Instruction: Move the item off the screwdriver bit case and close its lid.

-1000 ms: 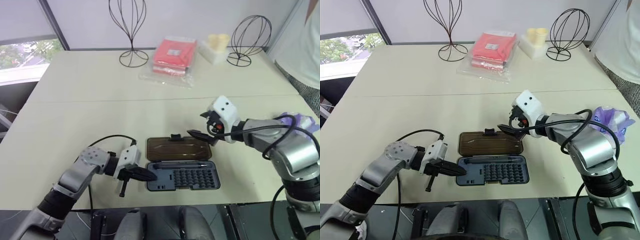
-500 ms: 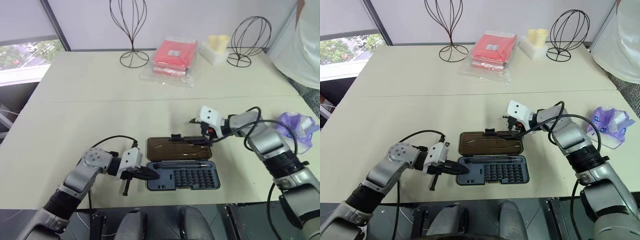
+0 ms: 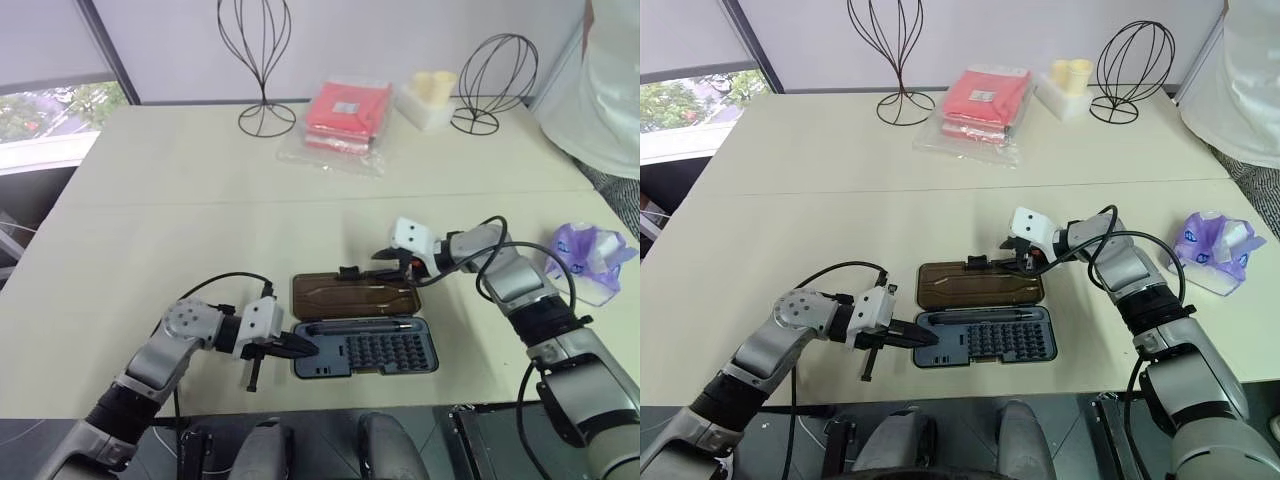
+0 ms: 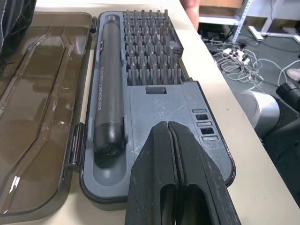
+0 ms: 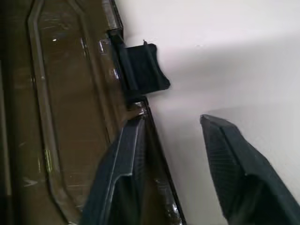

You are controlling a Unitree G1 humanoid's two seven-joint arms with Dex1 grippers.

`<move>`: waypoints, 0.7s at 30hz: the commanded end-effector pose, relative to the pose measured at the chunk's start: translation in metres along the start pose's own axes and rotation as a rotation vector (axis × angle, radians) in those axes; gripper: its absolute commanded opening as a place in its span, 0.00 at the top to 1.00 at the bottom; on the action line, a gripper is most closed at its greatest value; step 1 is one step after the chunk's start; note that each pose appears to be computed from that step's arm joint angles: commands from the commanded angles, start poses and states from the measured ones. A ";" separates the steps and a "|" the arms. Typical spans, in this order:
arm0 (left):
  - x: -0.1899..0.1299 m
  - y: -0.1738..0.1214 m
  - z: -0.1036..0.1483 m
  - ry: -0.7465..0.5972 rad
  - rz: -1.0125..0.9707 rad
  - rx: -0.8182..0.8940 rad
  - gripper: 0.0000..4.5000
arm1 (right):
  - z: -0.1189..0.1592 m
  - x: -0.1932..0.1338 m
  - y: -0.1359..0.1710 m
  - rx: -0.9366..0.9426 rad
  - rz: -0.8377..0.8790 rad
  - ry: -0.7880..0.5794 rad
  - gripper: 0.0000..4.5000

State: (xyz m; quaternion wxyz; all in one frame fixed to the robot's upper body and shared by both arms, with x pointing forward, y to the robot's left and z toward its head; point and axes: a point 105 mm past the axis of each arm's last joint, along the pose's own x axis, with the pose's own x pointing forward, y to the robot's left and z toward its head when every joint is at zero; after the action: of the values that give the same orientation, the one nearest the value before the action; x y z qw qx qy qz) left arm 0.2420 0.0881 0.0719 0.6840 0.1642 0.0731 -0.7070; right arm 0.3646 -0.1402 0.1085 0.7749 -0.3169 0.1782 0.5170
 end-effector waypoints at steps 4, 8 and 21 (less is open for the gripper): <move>-0.008 0.004 -0.023 0.088 0.050 -0.058 1.00 | -0.011 0.001 0.004 -0.019 0.040 0.075 0.52; -0.010 0.006 -0.022 0.089 0.059 -0.051 1.00 | -0.012 0.005 0.009 -0.022 0.083 0.085 0.52; -0.015 0.010 -0.020 0.096 0.085 -0.035 1.00 | -0.026 0.015 0.010 -0.039 0.119 0.140 0.98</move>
State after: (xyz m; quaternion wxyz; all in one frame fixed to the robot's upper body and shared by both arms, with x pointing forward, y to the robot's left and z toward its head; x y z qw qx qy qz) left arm 0.2483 0.0952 0.0711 0.6949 0.1746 0.0762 -0.6934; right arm 0.3621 -0.1331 0.0994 0.7240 -0.3451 0.1977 0.5636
